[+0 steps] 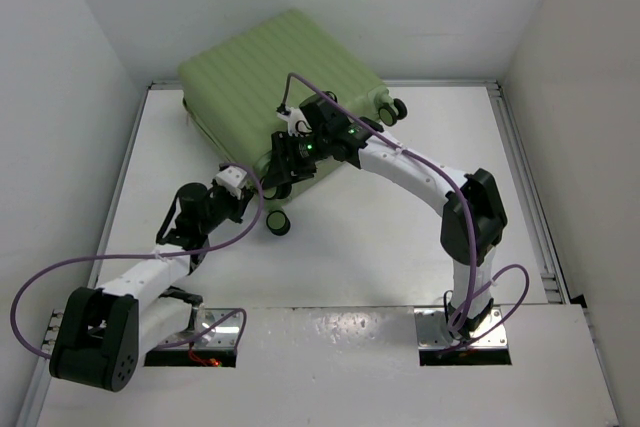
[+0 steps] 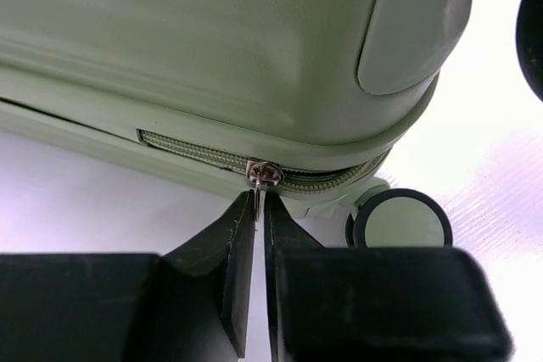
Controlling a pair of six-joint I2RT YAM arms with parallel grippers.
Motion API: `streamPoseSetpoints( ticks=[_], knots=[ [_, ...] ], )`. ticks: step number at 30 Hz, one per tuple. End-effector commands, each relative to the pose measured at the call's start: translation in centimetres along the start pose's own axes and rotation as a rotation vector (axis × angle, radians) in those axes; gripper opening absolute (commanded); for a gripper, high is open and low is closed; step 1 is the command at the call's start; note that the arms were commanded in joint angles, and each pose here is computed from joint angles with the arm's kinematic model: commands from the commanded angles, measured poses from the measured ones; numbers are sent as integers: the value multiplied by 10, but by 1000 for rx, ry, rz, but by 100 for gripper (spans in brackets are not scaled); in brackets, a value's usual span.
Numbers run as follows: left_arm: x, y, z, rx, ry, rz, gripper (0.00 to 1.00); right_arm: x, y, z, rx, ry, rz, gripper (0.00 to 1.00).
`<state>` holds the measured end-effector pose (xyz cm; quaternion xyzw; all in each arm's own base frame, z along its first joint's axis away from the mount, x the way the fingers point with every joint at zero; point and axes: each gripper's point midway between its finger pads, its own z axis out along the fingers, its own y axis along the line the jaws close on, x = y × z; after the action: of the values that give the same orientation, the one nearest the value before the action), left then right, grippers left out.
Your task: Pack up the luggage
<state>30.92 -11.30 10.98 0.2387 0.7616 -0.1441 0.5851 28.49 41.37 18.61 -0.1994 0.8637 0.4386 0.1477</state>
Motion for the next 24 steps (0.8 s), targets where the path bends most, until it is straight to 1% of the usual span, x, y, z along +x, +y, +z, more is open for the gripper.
streamPoseSetpoints(
  ticks=[1,10,11,12,14,16,17,22,24],
  knots=[
    [-53,-15,3,80,-173,74,16,-28,5,5,-66,-85,9,20],
    [-57,-16,5,96,-187,109,16,-26,4,6,-65,-79,8,20],
    [-57,-15,6,95,-187,118,13,-26,4,6,-65,-78,11,20],
    [-57,-15,6,95,-187,118,13,-26,4,6,-65,-80,9,20],
    [-59,-15,6,93,-197,122,6,-25,3,6,-62,-77,15,20],
    [-66,-14,7,90,-214,129,4,-25,3,6,-63,-78,9,20],
    [-63,-12,8,83,-205,125,1,-25,3,6,-65,-77,11,20],
    [-69,-10,7,71,-214,128,0,-25,3,6,-67,-78,17,20],
    [-75,-17,3,104,-233,128,0,-25,5,7,-69,-77,16,19]
  ],
)
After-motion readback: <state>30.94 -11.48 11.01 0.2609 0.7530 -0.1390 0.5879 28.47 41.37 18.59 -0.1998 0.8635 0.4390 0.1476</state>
